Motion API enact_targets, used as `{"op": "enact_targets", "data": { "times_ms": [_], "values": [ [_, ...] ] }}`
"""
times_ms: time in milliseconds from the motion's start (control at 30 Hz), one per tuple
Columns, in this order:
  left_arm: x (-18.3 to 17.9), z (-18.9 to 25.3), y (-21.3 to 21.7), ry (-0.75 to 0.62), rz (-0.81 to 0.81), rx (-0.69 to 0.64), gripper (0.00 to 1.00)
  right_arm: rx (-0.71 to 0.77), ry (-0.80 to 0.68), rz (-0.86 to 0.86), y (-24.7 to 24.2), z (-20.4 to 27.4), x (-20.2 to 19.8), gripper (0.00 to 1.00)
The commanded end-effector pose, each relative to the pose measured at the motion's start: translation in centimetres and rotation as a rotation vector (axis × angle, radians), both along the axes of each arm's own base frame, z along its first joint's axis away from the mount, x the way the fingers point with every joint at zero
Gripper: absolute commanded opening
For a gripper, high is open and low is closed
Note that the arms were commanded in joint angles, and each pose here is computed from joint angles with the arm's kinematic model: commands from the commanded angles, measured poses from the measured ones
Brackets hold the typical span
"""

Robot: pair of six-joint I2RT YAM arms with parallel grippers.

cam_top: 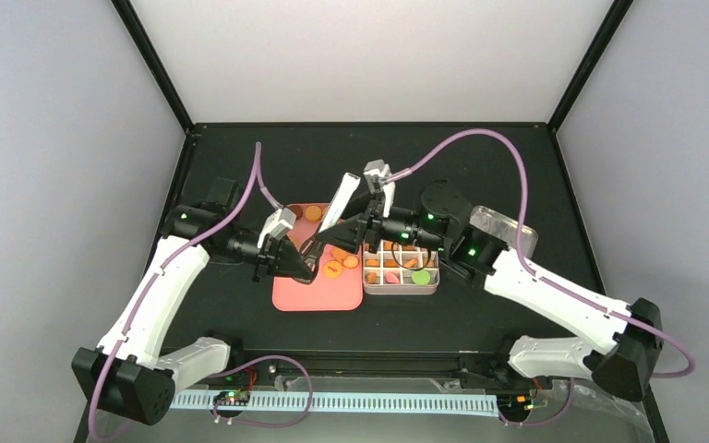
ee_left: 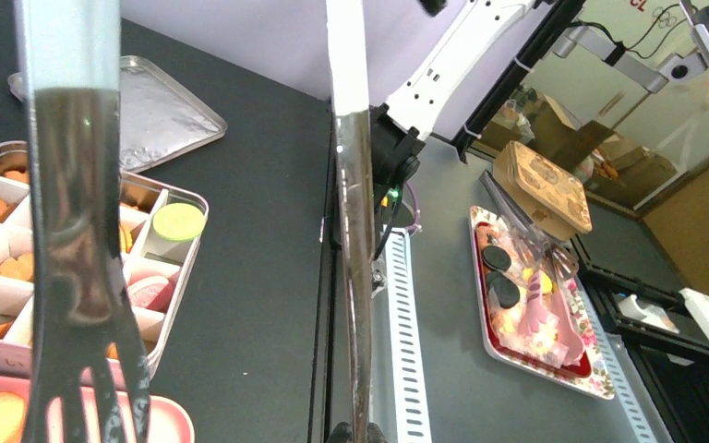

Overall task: Pack the cookies
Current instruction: Pass from the right arm to the left, then pass from the left arm to the right

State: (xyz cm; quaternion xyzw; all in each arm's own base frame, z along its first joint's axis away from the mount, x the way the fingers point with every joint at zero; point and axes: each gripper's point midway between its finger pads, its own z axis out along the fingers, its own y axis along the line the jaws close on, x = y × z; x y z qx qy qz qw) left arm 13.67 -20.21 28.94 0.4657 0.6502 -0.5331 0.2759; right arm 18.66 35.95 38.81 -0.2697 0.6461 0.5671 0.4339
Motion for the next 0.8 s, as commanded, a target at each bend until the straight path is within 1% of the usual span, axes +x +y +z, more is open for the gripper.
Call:
{"op": "enact_targets", "data": {
  "times_ms": [0, 267, 500, 767],
  "values": [
    [-0.5, 2.4, -0.1, -0.071, -0.018, -0.067, 0.01, 0.025, -0.001, 0.133, 1.5, 1.0, -0.9, 0.78],
    [-0.7, 2.2, 0.1, -0.098, -0.020, -0.045, 0.02, 0.017, 0.034, 0.240, 1.8, 0.4, 0.0, 0.65],
    [-0.5, 1.8, 0.1, -0.106, -0.018, -0.029, 0.02, 0.011, 0.038, 0.372, 2.7, 0.4, -1.3, 0.56],
    [-0.3, 1.4, 0.2, -0.120, -0.014, -0.006, 0.02, 0.008, 0.026, 0.461, 3.2, 1.0, -2.2, 0.47]
  ]
}}
